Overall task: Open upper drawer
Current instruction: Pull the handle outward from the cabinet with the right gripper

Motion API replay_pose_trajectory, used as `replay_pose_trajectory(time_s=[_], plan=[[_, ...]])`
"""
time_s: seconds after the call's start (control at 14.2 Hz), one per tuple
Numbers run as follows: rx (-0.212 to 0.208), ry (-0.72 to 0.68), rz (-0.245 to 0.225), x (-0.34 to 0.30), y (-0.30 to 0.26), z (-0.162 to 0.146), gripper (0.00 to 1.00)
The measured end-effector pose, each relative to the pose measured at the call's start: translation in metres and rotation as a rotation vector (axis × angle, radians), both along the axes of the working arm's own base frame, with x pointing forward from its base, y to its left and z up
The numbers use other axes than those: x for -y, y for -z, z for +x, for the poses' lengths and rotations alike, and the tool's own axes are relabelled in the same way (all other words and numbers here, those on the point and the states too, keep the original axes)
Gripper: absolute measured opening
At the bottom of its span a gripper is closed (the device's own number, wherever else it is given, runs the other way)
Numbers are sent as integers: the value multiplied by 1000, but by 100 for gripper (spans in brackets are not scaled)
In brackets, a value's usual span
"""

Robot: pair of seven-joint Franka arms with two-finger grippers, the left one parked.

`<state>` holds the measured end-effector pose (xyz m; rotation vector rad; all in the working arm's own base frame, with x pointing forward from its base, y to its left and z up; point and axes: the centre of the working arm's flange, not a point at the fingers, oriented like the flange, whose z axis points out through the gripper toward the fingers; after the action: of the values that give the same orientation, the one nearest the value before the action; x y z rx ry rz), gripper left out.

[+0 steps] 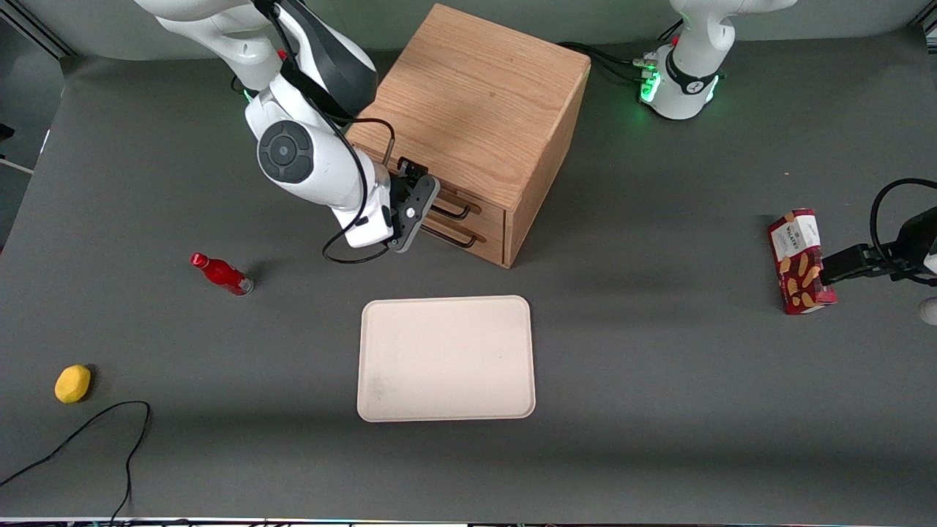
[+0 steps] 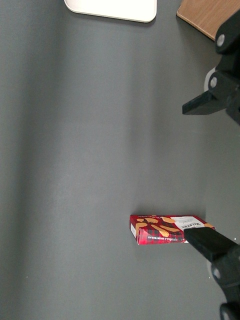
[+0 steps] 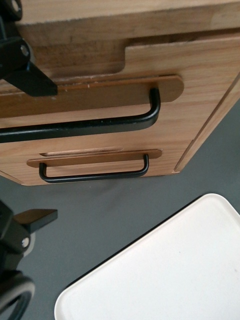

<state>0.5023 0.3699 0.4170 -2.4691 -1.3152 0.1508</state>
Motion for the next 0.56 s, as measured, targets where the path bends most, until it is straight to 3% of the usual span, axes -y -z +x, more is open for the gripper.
replay_pose_trajectory(time_s=[0.56], plan=[[5,-8,10,3,15,7,100]])
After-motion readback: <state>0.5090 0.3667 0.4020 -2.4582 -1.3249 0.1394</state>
